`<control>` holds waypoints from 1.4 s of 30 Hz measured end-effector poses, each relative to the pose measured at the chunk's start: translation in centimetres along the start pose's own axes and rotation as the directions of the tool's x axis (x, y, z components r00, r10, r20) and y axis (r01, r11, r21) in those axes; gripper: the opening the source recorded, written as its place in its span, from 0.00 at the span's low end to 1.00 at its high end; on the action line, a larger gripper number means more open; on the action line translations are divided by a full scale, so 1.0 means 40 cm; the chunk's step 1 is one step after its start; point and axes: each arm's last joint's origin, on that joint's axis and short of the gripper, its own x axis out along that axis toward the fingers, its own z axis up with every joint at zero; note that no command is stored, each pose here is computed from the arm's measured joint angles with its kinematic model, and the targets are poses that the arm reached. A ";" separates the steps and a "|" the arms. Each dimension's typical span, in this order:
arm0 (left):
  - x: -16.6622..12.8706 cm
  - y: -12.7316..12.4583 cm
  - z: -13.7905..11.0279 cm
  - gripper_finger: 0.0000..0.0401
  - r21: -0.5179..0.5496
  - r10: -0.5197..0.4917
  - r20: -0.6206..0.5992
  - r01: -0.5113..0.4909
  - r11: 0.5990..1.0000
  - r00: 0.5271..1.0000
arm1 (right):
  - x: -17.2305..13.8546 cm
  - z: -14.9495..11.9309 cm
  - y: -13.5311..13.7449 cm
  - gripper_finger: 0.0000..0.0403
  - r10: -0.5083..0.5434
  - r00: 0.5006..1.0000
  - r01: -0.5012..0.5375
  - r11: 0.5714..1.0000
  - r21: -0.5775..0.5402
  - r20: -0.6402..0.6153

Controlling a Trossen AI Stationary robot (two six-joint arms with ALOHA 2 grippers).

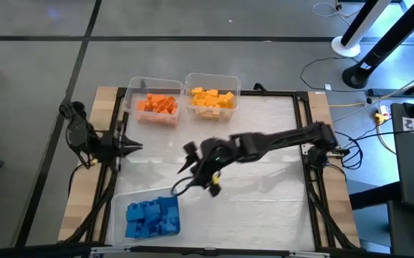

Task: Sort blocks
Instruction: Return to Home Position

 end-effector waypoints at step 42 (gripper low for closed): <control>0.098 0.005 -0.157 0.07 0.079 0.168 0.096 -0.176 0.981 0.981 | -0.498 -0.521 0.222 0.58 -0.686 0.573 0.786 0.614 0.065 -0.450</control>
